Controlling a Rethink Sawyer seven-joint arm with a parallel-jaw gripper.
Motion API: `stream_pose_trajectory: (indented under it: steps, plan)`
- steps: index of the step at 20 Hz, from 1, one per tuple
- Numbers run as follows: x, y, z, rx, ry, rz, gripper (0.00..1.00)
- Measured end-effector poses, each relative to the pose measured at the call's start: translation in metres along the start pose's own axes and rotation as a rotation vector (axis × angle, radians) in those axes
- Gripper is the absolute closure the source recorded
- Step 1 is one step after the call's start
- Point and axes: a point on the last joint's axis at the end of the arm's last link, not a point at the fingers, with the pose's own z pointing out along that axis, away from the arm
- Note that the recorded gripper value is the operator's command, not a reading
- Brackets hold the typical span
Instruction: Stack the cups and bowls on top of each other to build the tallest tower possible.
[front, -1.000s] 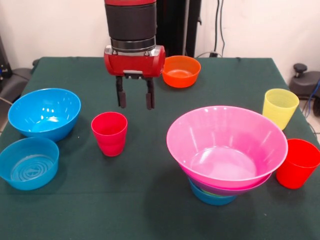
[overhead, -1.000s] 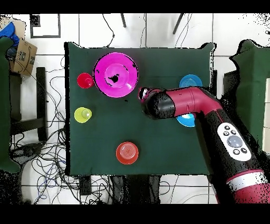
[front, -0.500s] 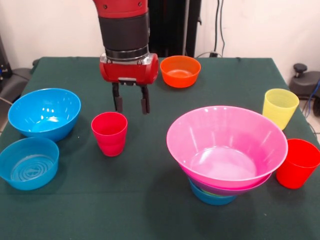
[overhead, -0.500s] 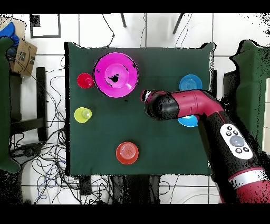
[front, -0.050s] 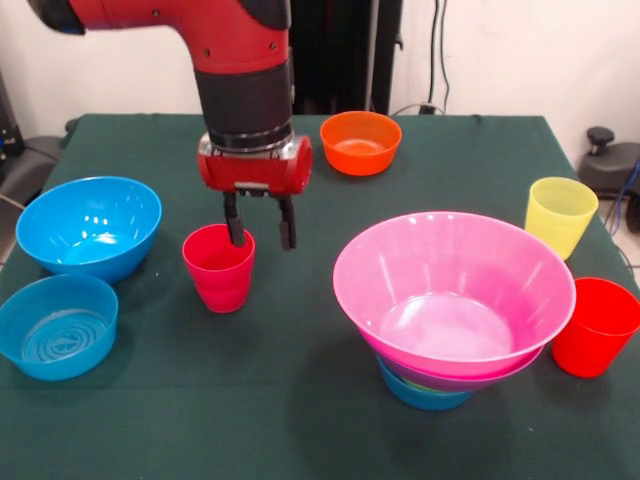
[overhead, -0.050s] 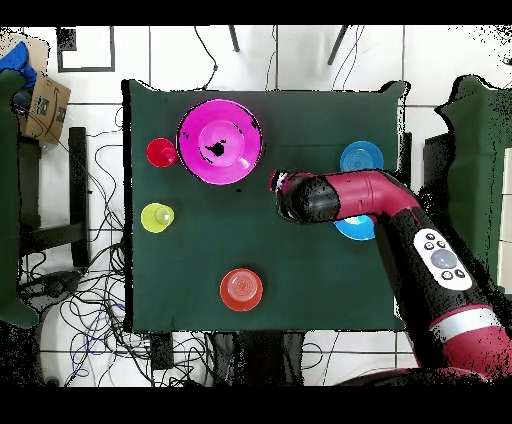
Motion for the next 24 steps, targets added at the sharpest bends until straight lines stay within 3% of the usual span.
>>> stream_pose_trajectory:
  steps: [5, 12, 22, 23, 24]
  plan:
    - [-0.009, -0.003, 0.02, -0.016, -0.003, 0.024, 0.0]
    - [-0.022, -0.009, 0.032, -0.025, -0.018, 0.045, 0.0]
    - [-0.03, -0.023, 0.036, -0.024, -0.028, 0.013, 0.0]
    - [-0.031, -0.028, 0.035, -0.022, -0.03, 0.015, 1.0]
    - [-0.031, -0.028, 0.035, -0.022, -0.031, 0.015, 1.0]
